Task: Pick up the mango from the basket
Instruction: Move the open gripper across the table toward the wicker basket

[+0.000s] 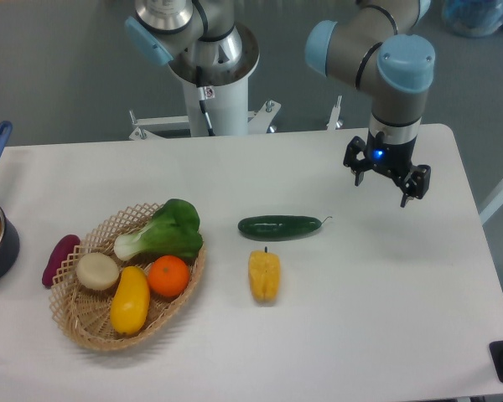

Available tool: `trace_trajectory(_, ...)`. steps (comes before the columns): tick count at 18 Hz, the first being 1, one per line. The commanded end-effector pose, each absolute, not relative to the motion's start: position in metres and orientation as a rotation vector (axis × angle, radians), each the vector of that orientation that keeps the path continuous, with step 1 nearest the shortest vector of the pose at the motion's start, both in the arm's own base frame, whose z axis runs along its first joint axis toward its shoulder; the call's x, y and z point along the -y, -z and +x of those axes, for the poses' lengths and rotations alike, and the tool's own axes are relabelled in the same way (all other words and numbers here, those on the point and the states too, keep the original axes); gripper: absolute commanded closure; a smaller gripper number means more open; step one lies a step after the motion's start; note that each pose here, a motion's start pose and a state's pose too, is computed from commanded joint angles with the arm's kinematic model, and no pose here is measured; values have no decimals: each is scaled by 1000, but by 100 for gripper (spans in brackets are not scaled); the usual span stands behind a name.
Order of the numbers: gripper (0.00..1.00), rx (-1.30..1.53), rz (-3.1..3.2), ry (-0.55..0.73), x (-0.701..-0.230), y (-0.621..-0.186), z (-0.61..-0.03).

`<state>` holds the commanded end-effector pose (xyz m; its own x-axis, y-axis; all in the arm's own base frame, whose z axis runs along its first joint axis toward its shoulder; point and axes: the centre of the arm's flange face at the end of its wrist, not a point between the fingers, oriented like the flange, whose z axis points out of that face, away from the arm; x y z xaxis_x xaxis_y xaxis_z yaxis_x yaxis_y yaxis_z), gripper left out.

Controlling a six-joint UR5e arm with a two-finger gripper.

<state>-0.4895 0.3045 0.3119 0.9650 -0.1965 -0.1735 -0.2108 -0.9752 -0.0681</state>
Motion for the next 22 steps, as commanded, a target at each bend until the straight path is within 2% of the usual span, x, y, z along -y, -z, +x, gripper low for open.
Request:
trace_trajectory(8,0,-315,-3024,-259,-307,-315,-487)
trace_trajectory(15,0,-415,-3004,-247,-355,-313,-453)
trace_trajectory(22,0,-111,-2993,-176,-432,-303,-386)
